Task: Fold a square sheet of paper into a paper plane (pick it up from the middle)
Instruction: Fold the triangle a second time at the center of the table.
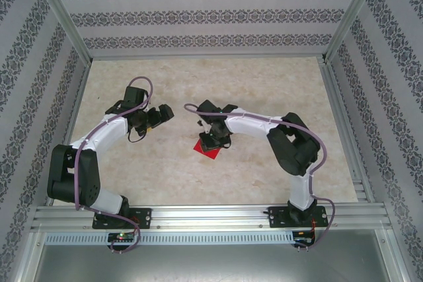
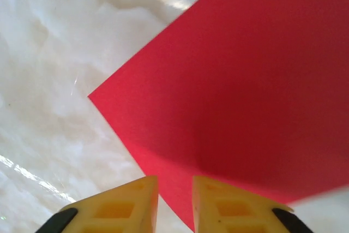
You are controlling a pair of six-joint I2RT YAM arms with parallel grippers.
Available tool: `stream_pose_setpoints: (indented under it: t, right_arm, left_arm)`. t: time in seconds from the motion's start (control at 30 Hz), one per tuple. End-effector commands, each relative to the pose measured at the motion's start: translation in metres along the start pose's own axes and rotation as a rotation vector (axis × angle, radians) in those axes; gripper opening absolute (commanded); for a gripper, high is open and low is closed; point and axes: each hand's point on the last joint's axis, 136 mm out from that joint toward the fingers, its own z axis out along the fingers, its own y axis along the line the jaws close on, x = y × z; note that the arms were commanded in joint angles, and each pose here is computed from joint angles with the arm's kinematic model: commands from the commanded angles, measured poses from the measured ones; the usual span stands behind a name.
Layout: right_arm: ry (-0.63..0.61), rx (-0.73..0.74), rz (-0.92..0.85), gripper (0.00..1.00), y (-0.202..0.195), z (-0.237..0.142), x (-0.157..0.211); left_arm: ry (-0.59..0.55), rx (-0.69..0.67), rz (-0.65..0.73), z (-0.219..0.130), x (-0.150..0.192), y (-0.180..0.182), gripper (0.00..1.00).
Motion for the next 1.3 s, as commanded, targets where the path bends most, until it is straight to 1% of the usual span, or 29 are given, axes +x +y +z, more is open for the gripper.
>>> stream_pose_setpoints:
  t: [0.0, 0.1, 0.2, 0.27, 0.4, 0.5, 0.63, 0.73, 0.8, 0.9, 0.97, 1.03, 1.13, 1.2, 1.27]
  right_arm:
    - [-0.199, 0.040, 0.093, 0.35, -0.017, -0.043, -0.031]
    - [-0.302, 0.071, 0.262, 0.40, -0.031, -0.048, -0.041]
    - [-0.340, 0.120, 0.404, 0.42, -0.047, -0.043, -0.048]
    - [-0.355, 0.120, 0.470, 0.42, -0.053, -0.038, -0.057]
    - [-0.353, 0.096, 0.523, 0.42, -0.054, -0.023, -0.075]
    - [-0.332, 0.092, 0.526, 0.42, -0.053, -0.009, -0.082]
    - [-0.296, 0.137, 0.553, 0.42, -0.062, 0.008, -0.080]
    - [-0.268, 0.140, 0.537, 0.42, -0.064, 0.019, -0.080]
    - [-0.243, 0.104, 0.476, 0.42, -0.058, 0.027, -0.084]
    - [-0.198, 0.009, 0.270, 0.40, -0.038, 0.036, -0.088]
    - [-0.194, -0.014, 0.210, 0.41, -0.037, 0.038, -0.089]
    - [-0.200, -0.085, 0.219, 0.40, -0.035, 0.029, -0.095]
    - [-0.291, -0.141, 0.265, 0.41, -0.033, 0.000, -0.108]
    - [-0.332, -0.120, 0.292, 0.41, -0.036, -0.015, -0.113]
    - [-0.345, -0.081, 0.315, 0.40, -0.044, -0.019, -0.114]
  left_arm:
    - [0.000, 0.082, 0.052, -0.004, -0.001, -0.014, 1.00]
    - [0.036, 0.112, 0.069, -0.003, 0.007, -0.021, 1.00]
    - [0.065, 0.128, 0.102, -0.003, 0.014, -0.030, 1.00]
    - [0.077, 0.132, 0.114, -0.003, 0.015, -0.034, 1.00]
    - [0.099, 0.140, 0.135, 0.000, 0.014, -0.041, 1.00]
    - [0.110, 0.130, 0.133, 0.005, 0.013, -0.040, 1.00]
    - [0.140, 0.138, 0.114, 0.013, 0.017, -0.039, 1.00]
    - [0.172, 0.160, 0.100, 0.019, 0.024, -0.038, 1.00]
    - [0.188, 0.164, 0.099, 0.021, 0.028, -0.038, 1.00]
    - [0.217, 0.156, 0.099, 0.025, 0.039, -0.036, 1.00]
    - [0.239, 0.138, 0.095, 0.027, 0.048, -0.033, 1.00]
    - [0.264, 0.135, 0.085, 0.029, 0.057, -0.030, 0.99]
    - [0.285, 0.151, 0.085, 0.030, 0.069, -0.033, 0.98]
    - [0.295, 0.149, 0.094, 0.030, 0.076, -0.037, 0.98]
    - [0.300, 0.150, 0.103, 0.031, 0.082, -0.043, 0.98]
